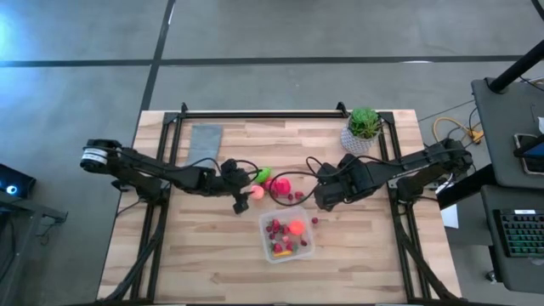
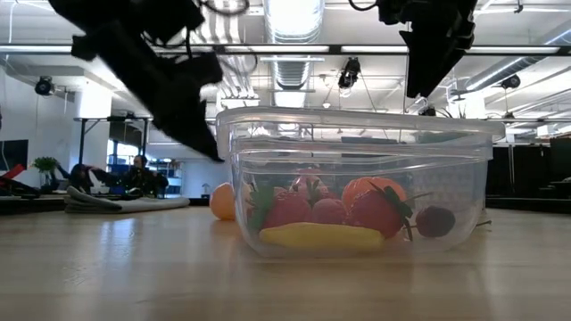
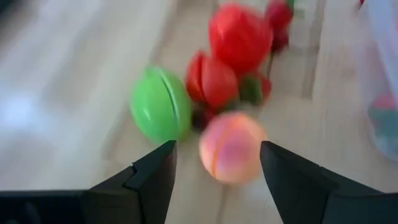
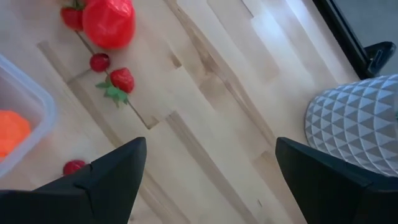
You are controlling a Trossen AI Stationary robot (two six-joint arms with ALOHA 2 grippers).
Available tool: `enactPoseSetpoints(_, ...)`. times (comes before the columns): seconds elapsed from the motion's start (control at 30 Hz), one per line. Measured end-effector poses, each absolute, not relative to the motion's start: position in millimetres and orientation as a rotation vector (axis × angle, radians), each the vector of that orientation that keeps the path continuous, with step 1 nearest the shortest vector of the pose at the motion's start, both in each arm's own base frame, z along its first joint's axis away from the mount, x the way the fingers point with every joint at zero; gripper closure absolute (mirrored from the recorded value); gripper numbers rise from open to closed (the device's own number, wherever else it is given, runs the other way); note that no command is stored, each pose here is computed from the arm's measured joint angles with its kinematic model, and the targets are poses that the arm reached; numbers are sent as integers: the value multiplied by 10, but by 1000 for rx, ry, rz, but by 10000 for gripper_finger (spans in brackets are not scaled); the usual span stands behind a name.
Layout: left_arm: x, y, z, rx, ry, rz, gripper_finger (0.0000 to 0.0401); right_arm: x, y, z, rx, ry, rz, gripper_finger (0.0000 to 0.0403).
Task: Pick and placing Produce into tupperware
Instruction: Put the pink peach into the transparent bin
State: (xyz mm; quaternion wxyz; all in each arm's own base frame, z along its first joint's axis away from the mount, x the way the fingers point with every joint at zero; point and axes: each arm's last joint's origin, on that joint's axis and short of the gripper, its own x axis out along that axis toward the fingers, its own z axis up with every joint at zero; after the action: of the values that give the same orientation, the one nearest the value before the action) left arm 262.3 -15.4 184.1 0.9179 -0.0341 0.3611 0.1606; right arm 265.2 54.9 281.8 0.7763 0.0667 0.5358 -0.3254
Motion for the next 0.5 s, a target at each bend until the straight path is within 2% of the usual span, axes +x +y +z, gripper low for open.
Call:
enactPoseSetpoints(0.13, 2631, -131, 2032, -22, 640, 466, 184, 2623, 542, 2815, 129, 1188, -711, 53)
enactPoseSetpoints(0.37, 2653, 28, 2178, -53, 589, 531, 183, 2604, 537, 2831, 109, 1194, -695, 53)
enactPoseSetpoints(0.5, 2671, 113, 2227, -71, 567, 562, 158, 2597, 534, 2842, 92, 1196, -682, 53)
